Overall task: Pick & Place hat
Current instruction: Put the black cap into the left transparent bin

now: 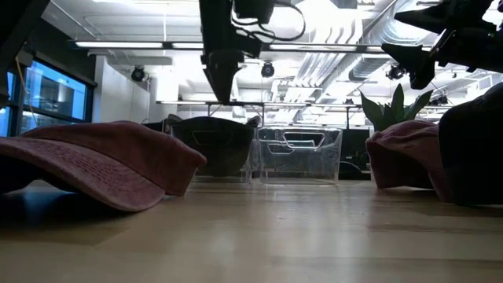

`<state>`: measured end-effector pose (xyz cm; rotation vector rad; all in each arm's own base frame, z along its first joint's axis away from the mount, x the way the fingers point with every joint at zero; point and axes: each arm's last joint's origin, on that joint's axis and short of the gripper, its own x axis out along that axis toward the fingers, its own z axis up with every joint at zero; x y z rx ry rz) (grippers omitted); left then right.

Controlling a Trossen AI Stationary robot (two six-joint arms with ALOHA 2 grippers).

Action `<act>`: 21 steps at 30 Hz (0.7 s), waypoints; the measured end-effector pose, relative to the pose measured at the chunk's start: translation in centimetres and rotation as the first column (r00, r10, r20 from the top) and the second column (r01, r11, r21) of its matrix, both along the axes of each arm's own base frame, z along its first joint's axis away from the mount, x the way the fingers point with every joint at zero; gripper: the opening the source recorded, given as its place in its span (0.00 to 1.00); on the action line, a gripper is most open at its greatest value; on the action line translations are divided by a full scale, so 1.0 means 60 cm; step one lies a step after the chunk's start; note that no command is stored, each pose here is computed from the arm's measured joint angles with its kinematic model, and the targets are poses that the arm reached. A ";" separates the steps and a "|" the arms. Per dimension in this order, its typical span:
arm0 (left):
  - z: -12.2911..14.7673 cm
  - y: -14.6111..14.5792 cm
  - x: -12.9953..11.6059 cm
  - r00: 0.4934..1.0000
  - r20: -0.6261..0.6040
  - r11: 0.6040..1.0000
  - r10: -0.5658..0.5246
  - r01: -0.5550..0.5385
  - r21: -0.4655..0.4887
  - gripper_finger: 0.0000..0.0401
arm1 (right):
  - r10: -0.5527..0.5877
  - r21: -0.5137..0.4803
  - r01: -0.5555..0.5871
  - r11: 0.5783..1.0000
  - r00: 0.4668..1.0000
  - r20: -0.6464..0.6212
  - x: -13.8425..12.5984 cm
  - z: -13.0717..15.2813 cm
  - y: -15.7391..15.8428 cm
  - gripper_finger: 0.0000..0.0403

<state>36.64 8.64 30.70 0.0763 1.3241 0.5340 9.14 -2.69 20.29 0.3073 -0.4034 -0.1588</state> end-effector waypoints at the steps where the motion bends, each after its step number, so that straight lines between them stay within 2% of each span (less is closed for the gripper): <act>1: 0.006 -0.001 0.000 1.000 0.007 1.000 0.002 -0.002 -0.013 0.81 | 0.000 0.000 0.000 1.000 1.000 0.000 0.000 0.000 0.000 0.76; 8: 0.054 -0.008 -0.003 0.991 0.105 0.995 0.085 -0.080 -0.051 0.81 | 0.000 0.000 0.000 1.000 1.000 -0.001 0.000 0.000 0.000 0.76; 15: 0.098 -0.038 -0.004 0.954 0.226 0.977 0.199 -0.175 -0.120 0.81 | 0.000 0.000 0.000 1.000 1.000 -0.002 0.000 0.000 0.000 0.76; 21: 0.115 -0.068 -0.005 0.925 0.262 0.945 0.276 -0.213 -0.247 0.81 | 0.000 0.000 0.000 1.000 1.000 -0.001 0.000 0.000 0.000 0.76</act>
